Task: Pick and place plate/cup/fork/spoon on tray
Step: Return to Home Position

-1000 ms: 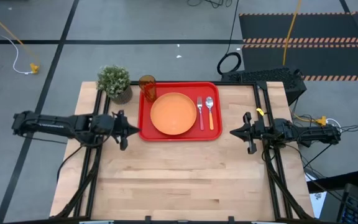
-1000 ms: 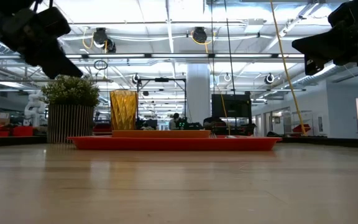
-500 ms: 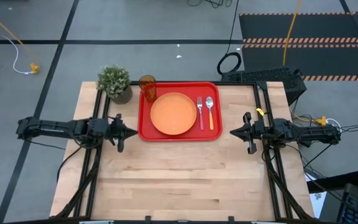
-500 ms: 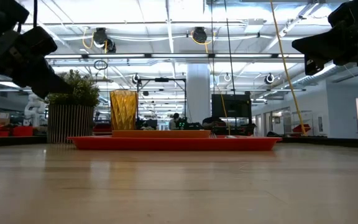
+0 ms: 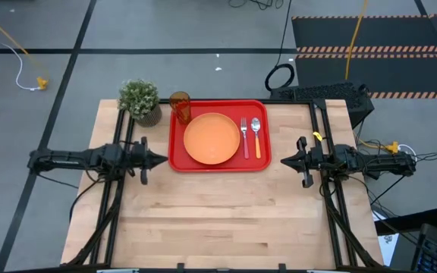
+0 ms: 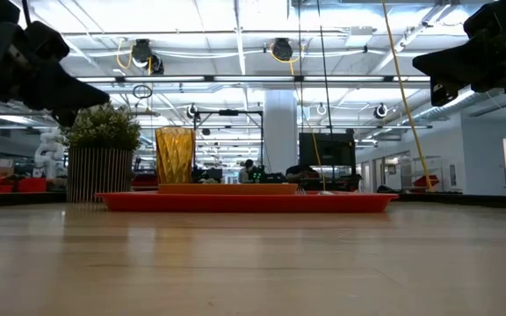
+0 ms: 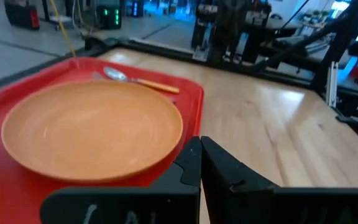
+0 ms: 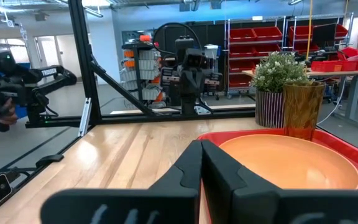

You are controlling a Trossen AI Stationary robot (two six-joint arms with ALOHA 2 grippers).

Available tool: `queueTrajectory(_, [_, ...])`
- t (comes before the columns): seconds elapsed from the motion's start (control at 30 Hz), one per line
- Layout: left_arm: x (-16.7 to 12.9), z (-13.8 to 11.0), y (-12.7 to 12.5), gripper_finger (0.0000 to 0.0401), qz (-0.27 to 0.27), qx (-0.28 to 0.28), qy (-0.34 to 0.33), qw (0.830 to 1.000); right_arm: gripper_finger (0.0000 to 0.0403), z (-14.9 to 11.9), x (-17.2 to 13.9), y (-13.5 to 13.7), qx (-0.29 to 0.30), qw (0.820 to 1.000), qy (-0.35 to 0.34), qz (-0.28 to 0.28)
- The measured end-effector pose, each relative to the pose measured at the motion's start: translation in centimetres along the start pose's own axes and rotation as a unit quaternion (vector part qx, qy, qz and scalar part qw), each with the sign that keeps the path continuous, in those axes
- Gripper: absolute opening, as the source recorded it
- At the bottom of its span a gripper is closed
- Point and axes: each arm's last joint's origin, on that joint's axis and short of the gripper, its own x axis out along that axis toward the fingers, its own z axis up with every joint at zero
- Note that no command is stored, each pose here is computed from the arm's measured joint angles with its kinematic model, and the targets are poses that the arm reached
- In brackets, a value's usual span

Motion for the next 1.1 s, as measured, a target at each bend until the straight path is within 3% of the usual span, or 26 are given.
queueTrajectory(0.53, [-0.55,0.54,-0.03,0.0,-0.015,0.015,-0.101,0.995,0.0,0.0,0.0,0.0,0.0,1.0,0.0,0.0])
queueTrajectory(1.1, [-0.54,0.49,-0.1,0.0,-0.024,0.058,-0.098,0.993,0.0,0.0,0.0,0.0,0.0,1.0,0.0,0.0])
